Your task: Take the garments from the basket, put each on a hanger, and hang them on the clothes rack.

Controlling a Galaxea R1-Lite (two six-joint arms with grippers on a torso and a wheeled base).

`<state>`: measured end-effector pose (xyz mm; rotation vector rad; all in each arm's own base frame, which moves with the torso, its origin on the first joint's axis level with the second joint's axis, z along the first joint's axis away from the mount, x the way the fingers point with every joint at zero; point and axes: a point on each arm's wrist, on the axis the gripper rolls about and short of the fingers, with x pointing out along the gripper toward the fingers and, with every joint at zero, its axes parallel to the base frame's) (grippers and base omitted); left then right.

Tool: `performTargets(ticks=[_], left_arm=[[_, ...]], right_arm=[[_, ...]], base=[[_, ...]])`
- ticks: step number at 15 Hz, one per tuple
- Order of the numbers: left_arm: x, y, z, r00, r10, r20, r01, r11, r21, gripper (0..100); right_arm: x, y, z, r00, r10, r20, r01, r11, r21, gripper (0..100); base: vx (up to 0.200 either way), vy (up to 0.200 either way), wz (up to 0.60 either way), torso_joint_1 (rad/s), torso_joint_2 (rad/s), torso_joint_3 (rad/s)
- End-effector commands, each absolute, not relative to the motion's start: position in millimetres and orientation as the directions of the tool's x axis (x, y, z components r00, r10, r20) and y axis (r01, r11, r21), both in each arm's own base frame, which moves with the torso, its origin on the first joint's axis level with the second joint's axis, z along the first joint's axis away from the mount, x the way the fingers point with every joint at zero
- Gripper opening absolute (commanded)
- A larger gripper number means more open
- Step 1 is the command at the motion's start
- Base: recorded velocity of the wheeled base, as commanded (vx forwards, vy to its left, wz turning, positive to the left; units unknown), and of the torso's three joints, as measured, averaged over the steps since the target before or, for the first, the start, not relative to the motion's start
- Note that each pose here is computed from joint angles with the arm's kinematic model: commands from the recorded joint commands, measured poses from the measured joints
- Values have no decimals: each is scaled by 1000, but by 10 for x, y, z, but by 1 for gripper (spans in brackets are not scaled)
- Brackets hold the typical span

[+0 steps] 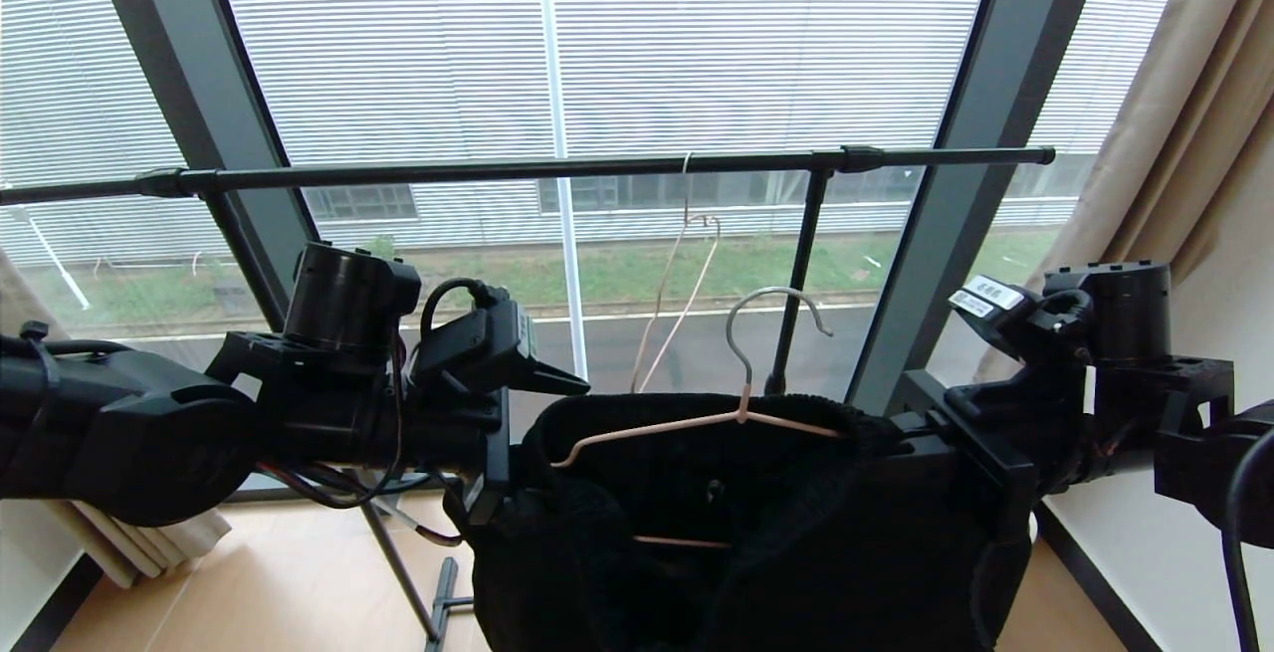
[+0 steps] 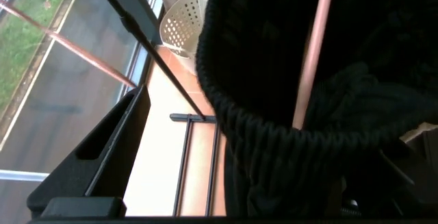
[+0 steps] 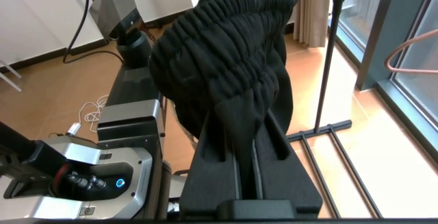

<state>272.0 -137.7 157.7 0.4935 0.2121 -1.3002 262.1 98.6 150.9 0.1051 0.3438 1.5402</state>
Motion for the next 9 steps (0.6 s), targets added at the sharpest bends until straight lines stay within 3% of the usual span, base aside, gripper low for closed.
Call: performTargets(ticks=[1,2,3,9], left_arm=[[2725,-1402,1549,257,-868,-425,959,175,223,100],[2718,-1404,1541,254,-868,-427,960,173,220,100],[2718,-1404,1541,254,-868,-427,960,173,220,0],[2711,-1406,1556,255,-869,-423,959,171,226,0]], right_arm=[[2622,988,1504,-8,988,-152,-959,36,281,0],[2622,988,1504,-8,988,-152,-959,36,281,0],[2625,988,1500,-8,988,-152,-959,36,283,0],[2634,991,1490,-6,988,-155,-958,39,284,0]], base=[[0,0,0,0,0,0],[0,0,0,0,0,0],[0,0,0,0,0,0],[0,0,0,0,0,0]])
